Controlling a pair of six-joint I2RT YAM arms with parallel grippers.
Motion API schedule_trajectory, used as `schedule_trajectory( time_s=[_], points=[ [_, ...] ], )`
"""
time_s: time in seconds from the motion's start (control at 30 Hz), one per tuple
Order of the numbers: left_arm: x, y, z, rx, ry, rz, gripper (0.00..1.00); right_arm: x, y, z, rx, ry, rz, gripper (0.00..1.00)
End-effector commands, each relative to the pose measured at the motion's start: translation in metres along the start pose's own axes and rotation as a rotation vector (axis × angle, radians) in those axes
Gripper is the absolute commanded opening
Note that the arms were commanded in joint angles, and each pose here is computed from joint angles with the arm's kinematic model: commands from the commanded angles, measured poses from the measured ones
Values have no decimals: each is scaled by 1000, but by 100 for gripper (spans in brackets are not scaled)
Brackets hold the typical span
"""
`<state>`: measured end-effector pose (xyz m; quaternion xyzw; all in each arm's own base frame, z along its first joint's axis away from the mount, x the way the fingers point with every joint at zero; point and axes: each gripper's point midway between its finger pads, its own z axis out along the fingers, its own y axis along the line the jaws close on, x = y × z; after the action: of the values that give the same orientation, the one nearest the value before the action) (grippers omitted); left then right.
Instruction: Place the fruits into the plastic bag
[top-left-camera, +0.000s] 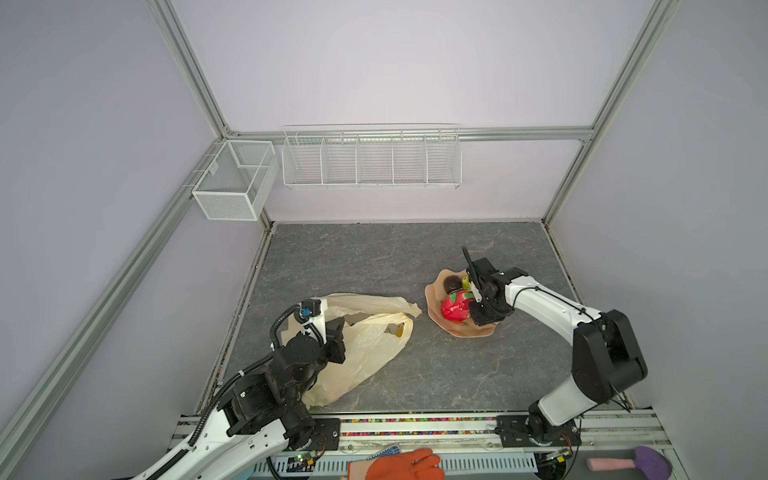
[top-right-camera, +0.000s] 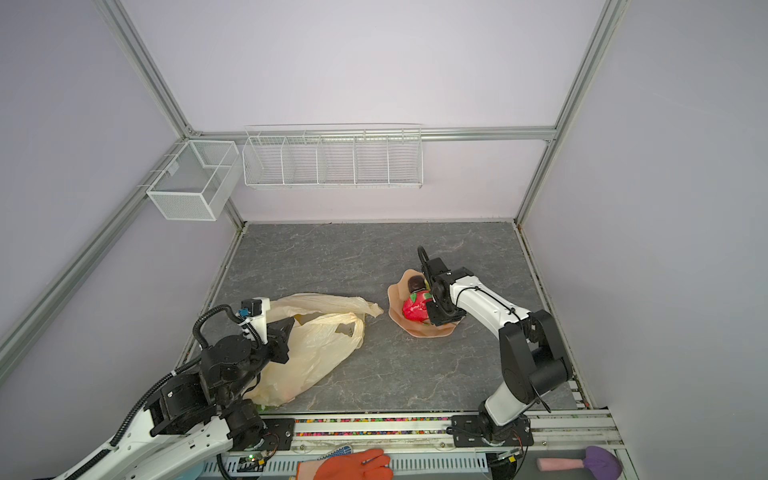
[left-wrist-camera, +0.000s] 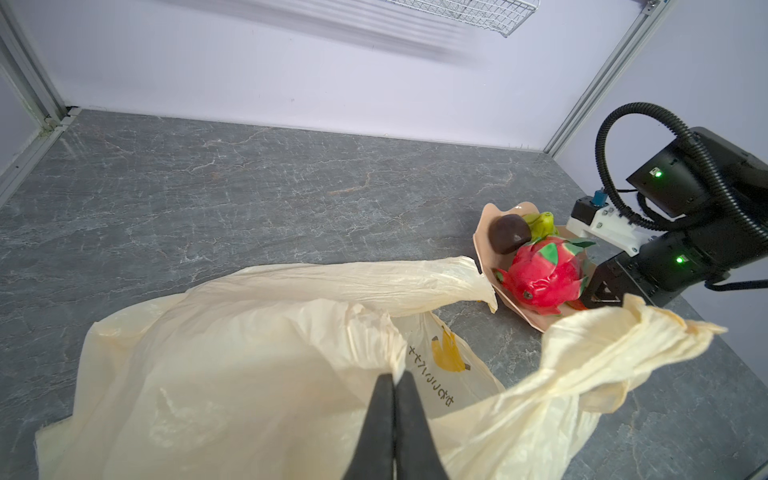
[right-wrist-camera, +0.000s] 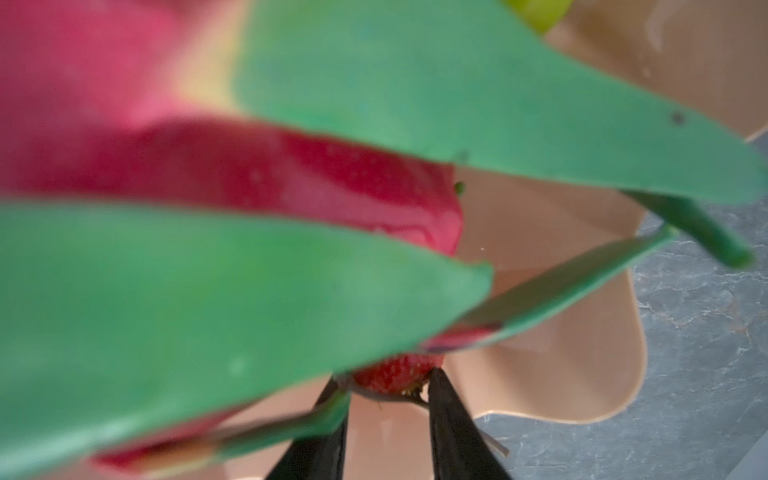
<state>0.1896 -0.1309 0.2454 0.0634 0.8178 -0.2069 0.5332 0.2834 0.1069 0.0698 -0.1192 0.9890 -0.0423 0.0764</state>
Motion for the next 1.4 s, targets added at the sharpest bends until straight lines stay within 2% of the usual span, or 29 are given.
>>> schedule_trajectory(
  time_s=[0.0, 0.17, 0.27, 0.57, 0.67, 0.93, 1.0, 1.13, 1.27, 1.37],
  points=[
    [5, 5, 0, -16, 7, -12, 0, 4, -1, 0, -4, 12, 7, 29],
    [4, 5, 0, -16, 3, -13, 0, 1, -2, -6, -1, 1, 11, 28],
    [5, 5, 0, -17, 4, -12, 0, -1, -2, -9, -4, -6, 11, 22],
    [5, 4, 0, -13, 3, -13, 0, -4, -1, -15, -9, -16, 19, 21],
    [5, 4, 0, -13, 4, -13, 0, -4, -1, -15, -9, -10, 22, 16],
    [5, 4, 1, -10, 3, -13, 0, -5, -3, -21, -5, -24, 28, 16],
    [5, 4, 1, -9, 3, -13, 0, -5, -2, -20, -10, -22, 26, 24],
    [5, 3, 1, -8, 3, -13, 0, -5, -1, -16, -17, -15, 26, 49],
    [5, 4, 0, -8, 3, -13, 0, -4, 4, -13, -40, -8, 11, 60],
    [6, 4, 0, -7, 3, -13, 0, -4, 8, -11, -63, -8, -11, 64]
  ],
)
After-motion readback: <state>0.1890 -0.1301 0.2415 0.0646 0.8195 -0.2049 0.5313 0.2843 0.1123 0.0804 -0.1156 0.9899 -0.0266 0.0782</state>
